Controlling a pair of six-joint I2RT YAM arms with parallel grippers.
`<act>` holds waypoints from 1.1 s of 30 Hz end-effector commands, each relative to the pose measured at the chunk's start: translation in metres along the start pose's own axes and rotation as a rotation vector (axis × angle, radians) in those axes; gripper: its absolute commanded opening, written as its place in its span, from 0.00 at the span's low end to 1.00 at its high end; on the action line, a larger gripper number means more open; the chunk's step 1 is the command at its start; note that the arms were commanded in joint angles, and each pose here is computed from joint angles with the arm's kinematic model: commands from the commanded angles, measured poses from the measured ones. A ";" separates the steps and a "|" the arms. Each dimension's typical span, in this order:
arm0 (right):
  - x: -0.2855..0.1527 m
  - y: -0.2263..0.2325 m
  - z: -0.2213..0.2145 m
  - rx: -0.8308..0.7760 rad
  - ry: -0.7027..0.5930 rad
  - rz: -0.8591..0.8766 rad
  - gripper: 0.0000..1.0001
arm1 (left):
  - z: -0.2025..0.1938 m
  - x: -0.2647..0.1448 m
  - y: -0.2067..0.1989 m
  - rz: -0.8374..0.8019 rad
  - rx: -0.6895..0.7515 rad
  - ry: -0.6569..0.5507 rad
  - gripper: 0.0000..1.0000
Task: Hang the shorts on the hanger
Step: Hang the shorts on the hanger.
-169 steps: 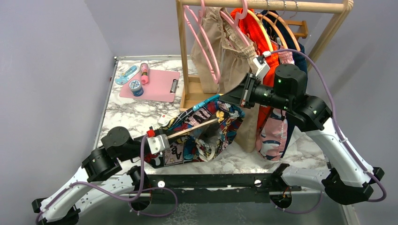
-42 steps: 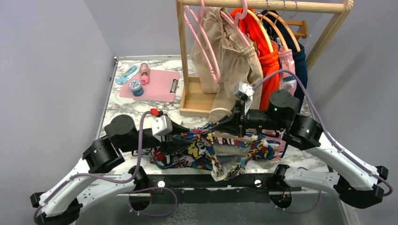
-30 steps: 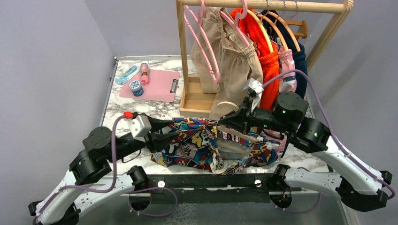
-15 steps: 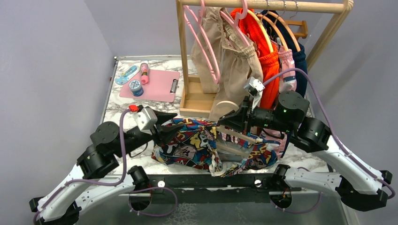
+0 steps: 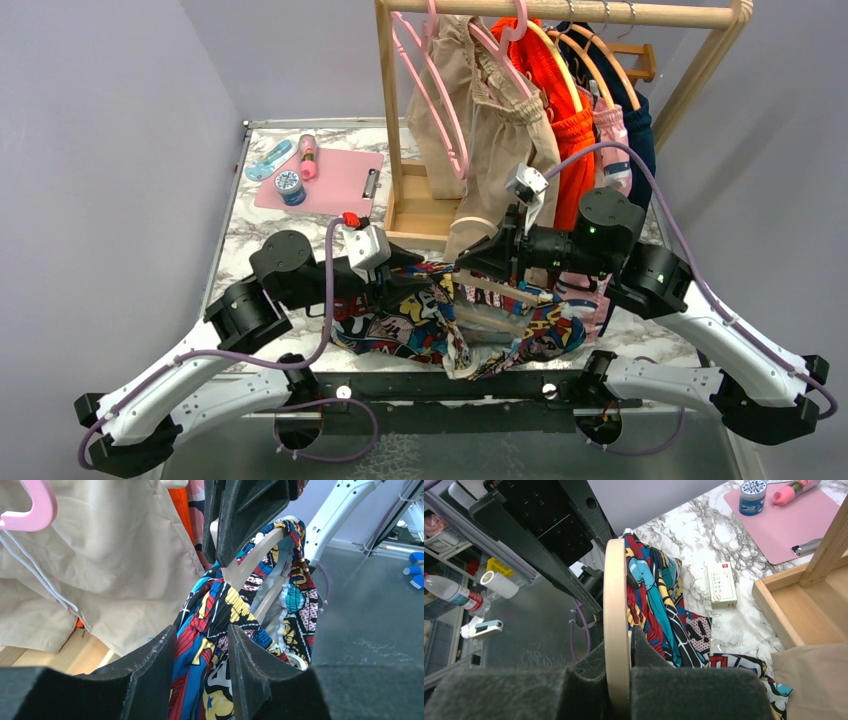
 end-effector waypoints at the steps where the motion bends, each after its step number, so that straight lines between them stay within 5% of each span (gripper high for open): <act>1: -0.007 0.011 0.033 -0.027 -0.107 0.043 0.01 | -0.004 -0.002 -0.005 -0.040 0.035 -0.011 0.40; 9: -0.010 0.012 0.034 -0.028 -0.113 0.040 0.01 | -0.011 -0.010 0.013 0.075 0.059 -0.029 0.00; 21: -0.029 0.008 0.049 -0.062 -0.176 -0.033 0.01 | -0.005 -0.050 0.030 0.262 0.101 -0.100 0.00; 30: -0.050 0.022 0.098 -0.144 -0.297 -0.003 0.01 | 0.044 -0.084 0.015 0.277 0.127 -0.206 0.01; 33: -0.045 0.023 0.095 -0.146 -0.291 0.015 0.01 | 0.050 -0.081 -0.002 0.179 0.107 -0.217 0.31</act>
Point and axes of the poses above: each gripper's point midway between its finger pads, its own x axis out along the fingers, its own y axis along the line the jaws close on, z = x × y, the point moved 2 cm from there along -x, back along the fingers, and after that the axes turned 9 degrees about -x, right-handed, at the moved point
